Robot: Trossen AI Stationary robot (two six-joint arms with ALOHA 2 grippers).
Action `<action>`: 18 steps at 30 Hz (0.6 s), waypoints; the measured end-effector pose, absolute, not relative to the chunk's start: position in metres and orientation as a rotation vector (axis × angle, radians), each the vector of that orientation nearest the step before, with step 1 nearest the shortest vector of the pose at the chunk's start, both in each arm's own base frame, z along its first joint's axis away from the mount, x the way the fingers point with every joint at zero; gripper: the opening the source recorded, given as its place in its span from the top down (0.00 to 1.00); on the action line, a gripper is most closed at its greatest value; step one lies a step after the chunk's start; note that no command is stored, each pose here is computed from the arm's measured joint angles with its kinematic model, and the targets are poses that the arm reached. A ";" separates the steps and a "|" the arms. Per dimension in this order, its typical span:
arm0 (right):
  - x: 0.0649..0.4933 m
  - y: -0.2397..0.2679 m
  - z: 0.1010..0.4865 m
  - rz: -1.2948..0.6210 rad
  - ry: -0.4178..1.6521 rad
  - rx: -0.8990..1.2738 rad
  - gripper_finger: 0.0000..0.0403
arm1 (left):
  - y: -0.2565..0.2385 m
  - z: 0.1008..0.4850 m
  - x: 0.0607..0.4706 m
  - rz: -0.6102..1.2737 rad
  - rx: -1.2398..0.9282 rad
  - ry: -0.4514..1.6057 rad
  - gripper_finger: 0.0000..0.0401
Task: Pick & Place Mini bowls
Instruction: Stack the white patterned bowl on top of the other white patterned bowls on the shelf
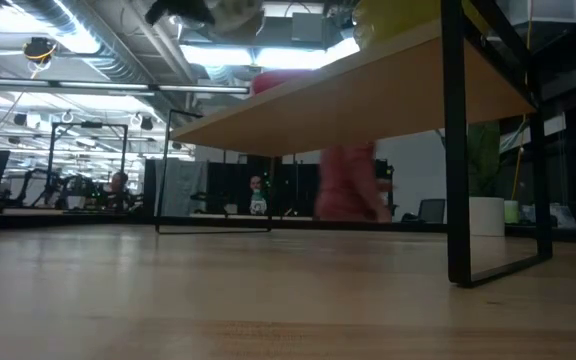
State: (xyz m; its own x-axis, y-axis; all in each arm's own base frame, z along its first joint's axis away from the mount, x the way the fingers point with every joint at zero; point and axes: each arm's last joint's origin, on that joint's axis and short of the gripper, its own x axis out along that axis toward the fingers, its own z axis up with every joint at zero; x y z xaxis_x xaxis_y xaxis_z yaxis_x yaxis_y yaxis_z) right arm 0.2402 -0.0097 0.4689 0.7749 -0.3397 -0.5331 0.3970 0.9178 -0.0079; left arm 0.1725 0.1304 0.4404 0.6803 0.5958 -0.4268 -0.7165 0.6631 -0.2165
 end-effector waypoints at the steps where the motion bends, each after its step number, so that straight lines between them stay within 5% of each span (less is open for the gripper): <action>1: 0.240 -0.009 0.470 -0.415 0.547 0.099 0.99 | 0.127 0.443 0.177 0.753 -0.368 0.308 0.99; 18: 0.252 -0.003 0.501 -0.626 0.219 -0.075 0.97 | 0.086 0.456 0.246 0.950 0.088 0.156 0.99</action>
